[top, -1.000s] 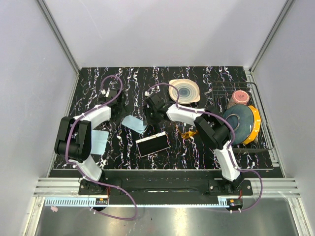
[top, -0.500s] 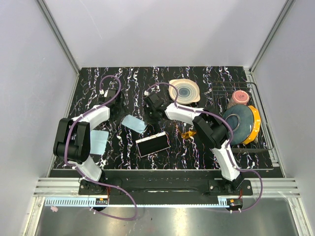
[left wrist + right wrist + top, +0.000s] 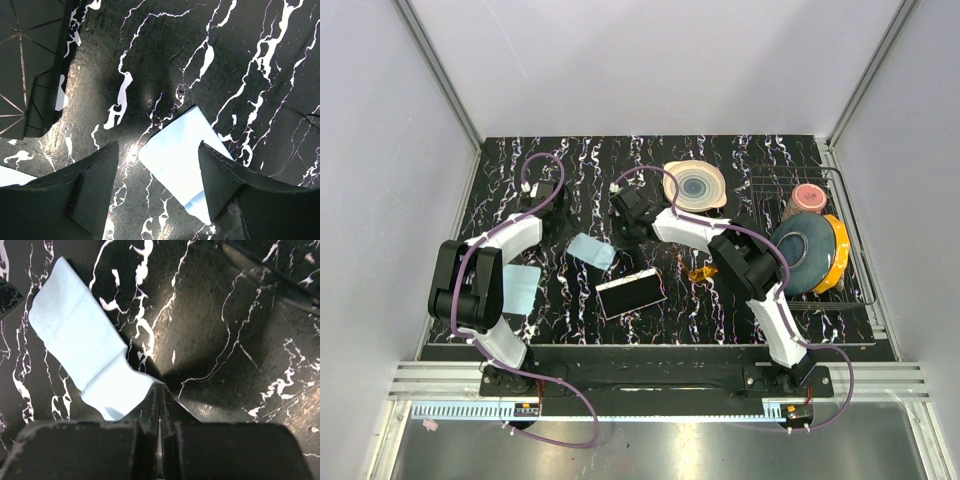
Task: Organize the sunglasses
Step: Move the folded cleaning cloth to the center of the board, then pick up the folded cleaning cloth from the center of the board.
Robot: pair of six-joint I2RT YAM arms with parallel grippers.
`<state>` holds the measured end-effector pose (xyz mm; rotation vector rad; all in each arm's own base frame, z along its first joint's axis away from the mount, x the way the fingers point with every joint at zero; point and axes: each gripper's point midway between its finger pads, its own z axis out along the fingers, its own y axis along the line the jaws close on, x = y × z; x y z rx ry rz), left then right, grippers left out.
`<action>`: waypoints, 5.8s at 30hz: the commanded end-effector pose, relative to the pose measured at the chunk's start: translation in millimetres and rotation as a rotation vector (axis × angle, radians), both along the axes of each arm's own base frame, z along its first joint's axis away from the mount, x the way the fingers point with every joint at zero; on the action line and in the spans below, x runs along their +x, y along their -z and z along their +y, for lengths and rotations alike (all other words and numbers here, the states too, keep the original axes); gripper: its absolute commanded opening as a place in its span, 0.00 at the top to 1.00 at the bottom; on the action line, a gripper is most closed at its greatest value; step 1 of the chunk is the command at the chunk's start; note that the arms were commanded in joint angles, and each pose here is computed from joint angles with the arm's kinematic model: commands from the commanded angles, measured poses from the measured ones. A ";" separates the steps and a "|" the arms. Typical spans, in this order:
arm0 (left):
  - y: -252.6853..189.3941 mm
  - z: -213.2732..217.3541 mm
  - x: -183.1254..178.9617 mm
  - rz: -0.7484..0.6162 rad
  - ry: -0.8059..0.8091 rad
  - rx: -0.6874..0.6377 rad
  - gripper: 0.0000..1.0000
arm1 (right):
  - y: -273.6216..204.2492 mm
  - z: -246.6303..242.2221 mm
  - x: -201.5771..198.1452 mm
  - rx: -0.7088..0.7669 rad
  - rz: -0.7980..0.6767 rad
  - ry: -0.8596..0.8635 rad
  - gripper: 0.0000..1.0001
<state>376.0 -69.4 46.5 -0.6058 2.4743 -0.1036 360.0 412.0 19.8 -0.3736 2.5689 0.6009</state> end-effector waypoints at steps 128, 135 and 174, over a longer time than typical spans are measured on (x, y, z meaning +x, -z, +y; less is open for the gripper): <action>35.5 -33.9 -12.3 0.126 0.006 -0.036 0.98 | 1.3 -18.0 23.4 -0.197 -0.056 0.023 0.96; 36.4 -34.7 -11.2 0.129 0.010 -0.040 1.00 | -5.4 -17.0 26.4 -0.189 -0.070 0.026 0.65; 11.8 -46.9 -0.9 0.064 0.063 -0.090 1.00 | 8.9 -16.0 23.1 -0.319 -0.096 -0.003 1.00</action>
